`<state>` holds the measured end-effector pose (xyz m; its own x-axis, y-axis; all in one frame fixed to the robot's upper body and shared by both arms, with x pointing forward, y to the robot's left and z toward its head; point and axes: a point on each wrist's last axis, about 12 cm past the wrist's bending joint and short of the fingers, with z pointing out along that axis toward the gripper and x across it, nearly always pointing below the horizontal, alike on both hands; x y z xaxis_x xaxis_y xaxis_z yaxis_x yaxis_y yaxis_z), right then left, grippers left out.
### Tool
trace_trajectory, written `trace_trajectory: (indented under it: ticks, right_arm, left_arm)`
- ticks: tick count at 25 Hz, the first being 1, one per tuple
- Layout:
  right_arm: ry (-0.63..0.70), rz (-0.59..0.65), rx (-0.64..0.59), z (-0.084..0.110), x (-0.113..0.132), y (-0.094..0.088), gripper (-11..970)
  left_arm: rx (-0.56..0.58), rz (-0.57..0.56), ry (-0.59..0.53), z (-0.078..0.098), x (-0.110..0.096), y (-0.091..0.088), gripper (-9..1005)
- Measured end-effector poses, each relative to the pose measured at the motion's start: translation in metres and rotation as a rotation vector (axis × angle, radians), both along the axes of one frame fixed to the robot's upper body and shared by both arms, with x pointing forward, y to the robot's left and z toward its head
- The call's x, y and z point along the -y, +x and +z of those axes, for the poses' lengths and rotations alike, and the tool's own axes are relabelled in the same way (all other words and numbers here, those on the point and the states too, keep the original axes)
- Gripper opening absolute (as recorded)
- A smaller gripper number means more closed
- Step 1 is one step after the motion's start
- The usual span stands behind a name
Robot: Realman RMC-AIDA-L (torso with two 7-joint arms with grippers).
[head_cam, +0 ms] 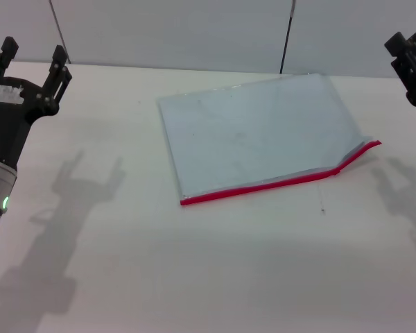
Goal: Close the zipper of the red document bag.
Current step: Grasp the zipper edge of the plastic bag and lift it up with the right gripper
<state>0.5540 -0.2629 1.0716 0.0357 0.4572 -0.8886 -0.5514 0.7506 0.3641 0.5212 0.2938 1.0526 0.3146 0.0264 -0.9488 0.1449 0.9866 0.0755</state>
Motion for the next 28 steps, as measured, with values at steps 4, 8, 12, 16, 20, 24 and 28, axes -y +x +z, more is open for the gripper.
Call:
trace_trajectory:
  ticks: [4,8,12,16,20,24,28]
  right_arm:
    - [-0.017,-0.006,0.007,-0.0002,0.0002,0.0002,498]
    - [-0.075,-0.027,0.04,-0.0004,-0.0001,0.0001,498]
    - [-0.095,-0.067,0.062,-0.0002,0.0015,0.0004,499]
    - [-0.097,-0.087,0.065,-0.001,0.003,-0.0007,499]
    - [-0.096,-0.088,0.064,-0.0014,0.003,-0.0012,499]
    - [-0.096,-0.089,0.064,-0.0014,0.0032,-0.0012,499]
    - [-0.095,-0.09,0.063,-0.0016,0.0033,-0.0014,499]
  left_arm:
    - [0.0,0.0,0.0,0.0001,0.0001,0.0002,771]
    - [0.0,0.0,0.0,0.0001,0.0001,0.0002,771]
    - [0.0,0.0,0.0,0.0001,0.0001,0.0002,771]
    - [0.0,0.0,0.0,0.0001,0.0001,0.0002,771]
    - [0.0,0.0,0.0,0.0001,0.0001,0.0002,771]
    - [0.0,0.0,0.0,0.0001,0.0001,0.0002,771]
    - [0.0,0.0,0.0,0.0001,0.0001,0.0002,771]
